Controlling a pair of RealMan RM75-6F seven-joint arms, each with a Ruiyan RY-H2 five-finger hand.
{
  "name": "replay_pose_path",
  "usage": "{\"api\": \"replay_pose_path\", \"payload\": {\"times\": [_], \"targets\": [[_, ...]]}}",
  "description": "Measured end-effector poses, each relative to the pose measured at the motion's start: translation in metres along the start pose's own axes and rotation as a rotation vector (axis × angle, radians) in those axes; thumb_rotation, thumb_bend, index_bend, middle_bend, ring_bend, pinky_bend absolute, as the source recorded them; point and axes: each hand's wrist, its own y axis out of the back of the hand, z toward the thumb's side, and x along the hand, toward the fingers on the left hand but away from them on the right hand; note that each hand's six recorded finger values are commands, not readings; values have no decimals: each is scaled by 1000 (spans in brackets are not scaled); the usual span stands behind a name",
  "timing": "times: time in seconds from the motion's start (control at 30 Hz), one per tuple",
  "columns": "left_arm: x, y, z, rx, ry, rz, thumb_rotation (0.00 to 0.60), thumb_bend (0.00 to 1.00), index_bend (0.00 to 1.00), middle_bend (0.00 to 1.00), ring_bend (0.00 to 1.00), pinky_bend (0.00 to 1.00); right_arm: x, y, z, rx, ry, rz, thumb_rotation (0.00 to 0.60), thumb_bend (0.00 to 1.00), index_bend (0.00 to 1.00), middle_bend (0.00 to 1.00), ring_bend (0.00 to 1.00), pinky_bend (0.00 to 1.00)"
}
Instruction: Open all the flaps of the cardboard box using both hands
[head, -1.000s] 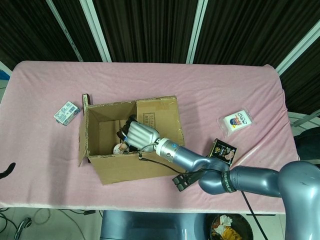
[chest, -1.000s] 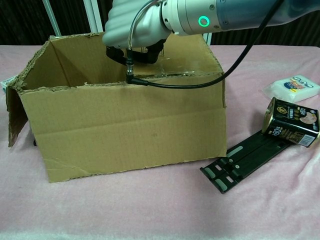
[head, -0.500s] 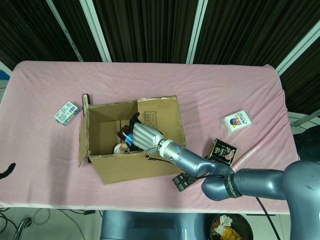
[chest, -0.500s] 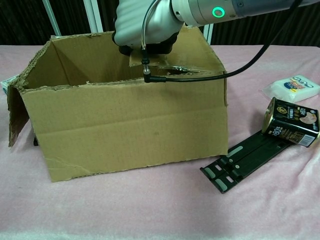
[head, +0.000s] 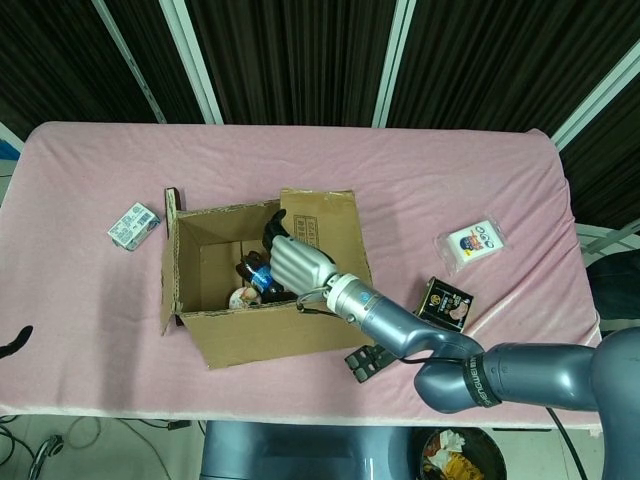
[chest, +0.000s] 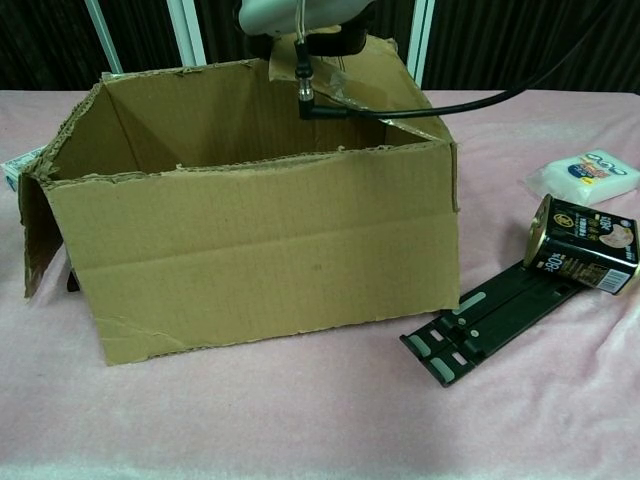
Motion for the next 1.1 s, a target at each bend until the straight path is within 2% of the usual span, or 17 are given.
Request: {"api": "replay_pose_path", "payload": {"times": [0.07, 0.13, 0.7, 0.93, 1.1], "targets": [[-1, 0, -1, 0, 0, 1, 600, 206, 0, 0, 0, 0, 3, -1, -4, 15, -2, 7, 600, 522, 344, 213, 201, 258], [0, 0, -1, 1, 0, 3, 600, 206, 0, 0, 0, 0, 5, -3, -7, 30, -3, 15, 600, 495, 337, 212, 200, 258], [-1, 0, -1, 1, 5, -6, 600, 206, 0, 0, 0, 0, 21, -17, -23, 130, -26, 86, 600, 467, 290, 170, 170, 257], [-1, -1, -2, 1, 5, -10, 600, 206, 0, 0, 0, 0, 27, -14, -29, 147, -30, 92, 600, 295, 243, 161, 163, 255], [-1, -1, -2, 2, 7, -11, 600, 206, 0, 0, 0, 0, 31, -10, -30, 144, -25, 82, 600, 229, 223, 153, 161, 254]]}}
